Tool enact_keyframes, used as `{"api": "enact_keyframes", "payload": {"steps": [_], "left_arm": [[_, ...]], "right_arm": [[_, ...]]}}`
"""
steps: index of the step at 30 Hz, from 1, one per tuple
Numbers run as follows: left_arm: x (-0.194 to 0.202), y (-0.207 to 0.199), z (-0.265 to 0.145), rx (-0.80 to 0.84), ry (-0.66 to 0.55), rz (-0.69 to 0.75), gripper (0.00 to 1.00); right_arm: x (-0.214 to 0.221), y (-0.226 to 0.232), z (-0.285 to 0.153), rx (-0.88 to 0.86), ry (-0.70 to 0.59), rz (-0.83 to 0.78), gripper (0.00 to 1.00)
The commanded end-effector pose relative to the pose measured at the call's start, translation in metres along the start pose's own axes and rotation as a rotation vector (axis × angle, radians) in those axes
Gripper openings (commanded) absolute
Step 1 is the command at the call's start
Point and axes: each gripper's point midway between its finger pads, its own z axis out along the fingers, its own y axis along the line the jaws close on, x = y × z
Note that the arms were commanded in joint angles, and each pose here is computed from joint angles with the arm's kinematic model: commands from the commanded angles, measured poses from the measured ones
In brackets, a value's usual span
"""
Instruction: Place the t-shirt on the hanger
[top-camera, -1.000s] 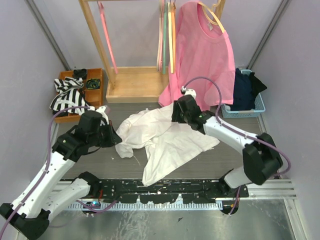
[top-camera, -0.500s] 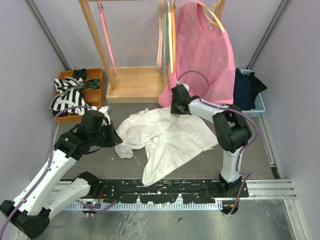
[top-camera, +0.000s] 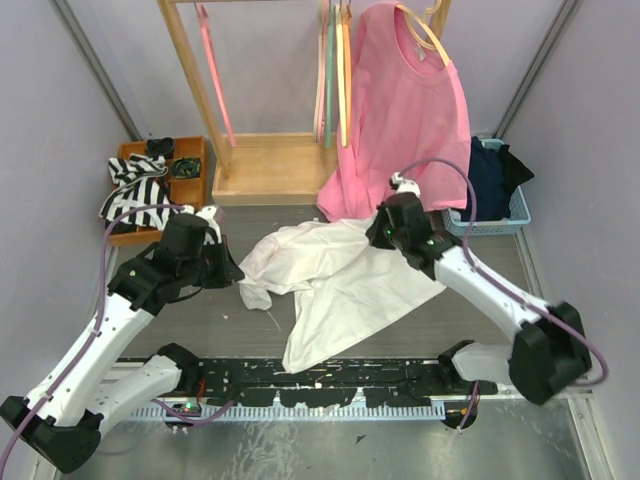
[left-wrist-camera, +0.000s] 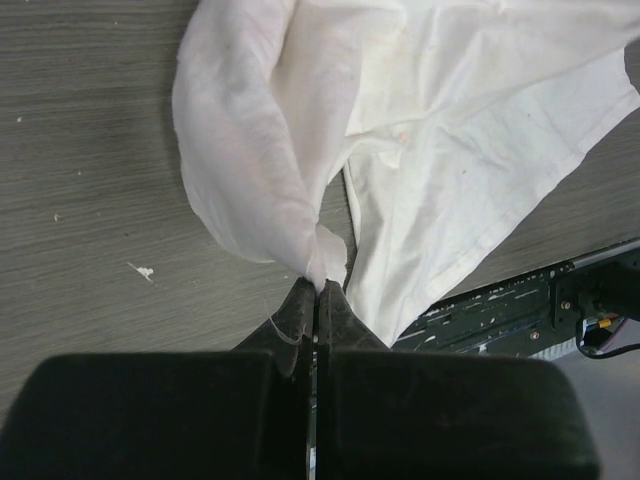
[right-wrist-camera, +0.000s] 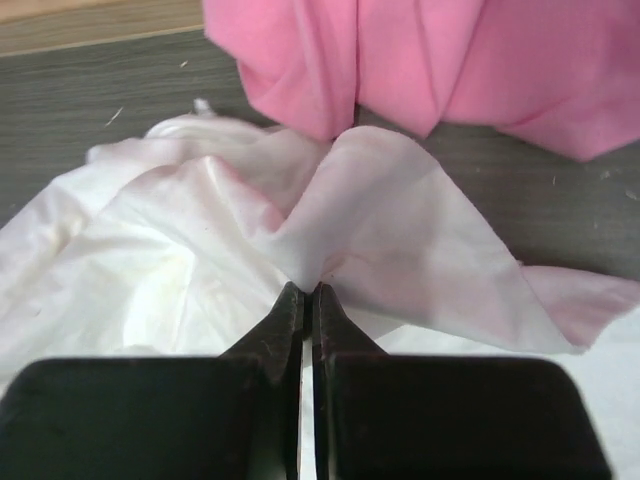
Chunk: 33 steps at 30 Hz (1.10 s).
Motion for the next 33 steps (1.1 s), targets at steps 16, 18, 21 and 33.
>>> {"api": "enact_keyframes", "payload": {"steps": [16, 18, 21, 33], "left_arm": [[-0.019, -0.005, -0.002, -0.003, -0.041, 0.038, 0.0], [-0.016, -0.002, -0.001, -0.01, -0.036, 0.034, 0.0], [-0.009, 0.002, 0.003, -0.023, -0.014, 0.026, 0.0], [0.005, 0.011, 0.0, -0.065, 0.033, 0.004, 0.49]], "right_arm": [[0.181, 0.022, -0.122, -0.284, 0.399, 0.254, 0.19], [0.183, 0.022, -0.129, -0.279, 0.416, 0.228, 0.4], [0.164, 0.026, -0.138, -0.282, 0.375, 0.199, 0.51], [0.055, 0.023, -0.089, -0.062, 0.163, 0.049, 0.55]]}}
